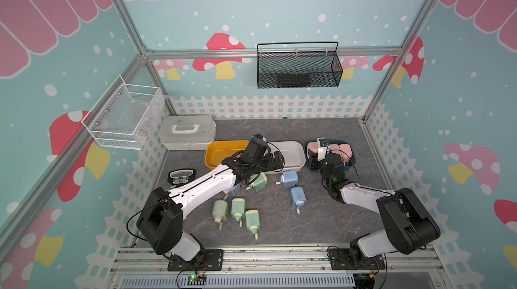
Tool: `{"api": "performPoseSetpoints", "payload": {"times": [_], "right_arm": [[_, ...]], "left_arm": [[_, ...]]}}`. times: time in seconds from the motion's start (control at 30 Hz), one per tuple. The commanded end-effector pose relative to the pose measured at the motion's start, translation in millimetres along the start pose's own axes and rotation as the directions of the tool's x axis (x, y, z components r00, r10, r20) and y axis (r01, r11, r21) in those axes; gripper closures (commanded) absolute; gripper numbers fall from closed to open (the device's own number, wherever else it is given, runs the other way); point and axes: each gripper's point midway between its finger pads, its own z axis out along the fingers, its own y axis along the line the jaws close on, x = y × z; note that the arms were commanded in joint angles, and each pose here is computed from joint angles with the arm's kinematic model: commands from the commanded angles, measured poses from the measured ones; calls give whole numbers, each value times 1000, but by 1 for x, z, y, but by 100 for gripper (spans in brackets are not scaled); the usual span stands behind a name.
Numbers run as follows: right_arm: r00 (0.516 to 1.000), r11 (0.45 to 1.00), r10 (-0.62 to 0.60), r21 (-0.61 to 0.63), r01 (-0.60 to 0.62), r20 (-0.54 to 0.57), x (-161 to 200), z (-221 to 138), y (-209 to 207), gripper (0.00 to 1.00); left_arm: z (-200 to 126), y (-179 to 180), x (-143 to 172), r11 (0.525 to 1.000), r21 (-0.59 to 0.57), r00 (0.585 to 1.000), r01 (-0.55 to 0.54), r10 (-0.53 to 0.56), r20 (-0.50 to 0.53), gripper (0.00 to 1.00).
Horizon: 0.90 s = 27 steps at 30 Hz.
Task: Place the pencil sharpeners by color into the storage box
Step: Place the pencil sharpener in the storage box.
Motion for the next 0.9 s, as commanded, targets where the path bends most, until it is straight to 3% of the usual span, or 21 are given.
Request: {"api": "performPoseSetpoints", "payload": {"times": [0.0, 0.5, 0.87], "right_arm": [[992, 999, -10, 35, 6, 126, -24, 1, -7, 100], [986, 998, 1, 57, -11, 169, -7, 22, -7, 100], [990, 998, -37, 56, 30, 134, 15, 36, -4, 97]], "left_arm": [[4, 0, 1, 1000, 12, 1000, -28, 28, -7, 2], [19, 0, 2, 1000, -1, 999, -21, 21, -37, 2], [22, 4, 4, 1000, -19, 999, -18, 17, -46, 2]]}}
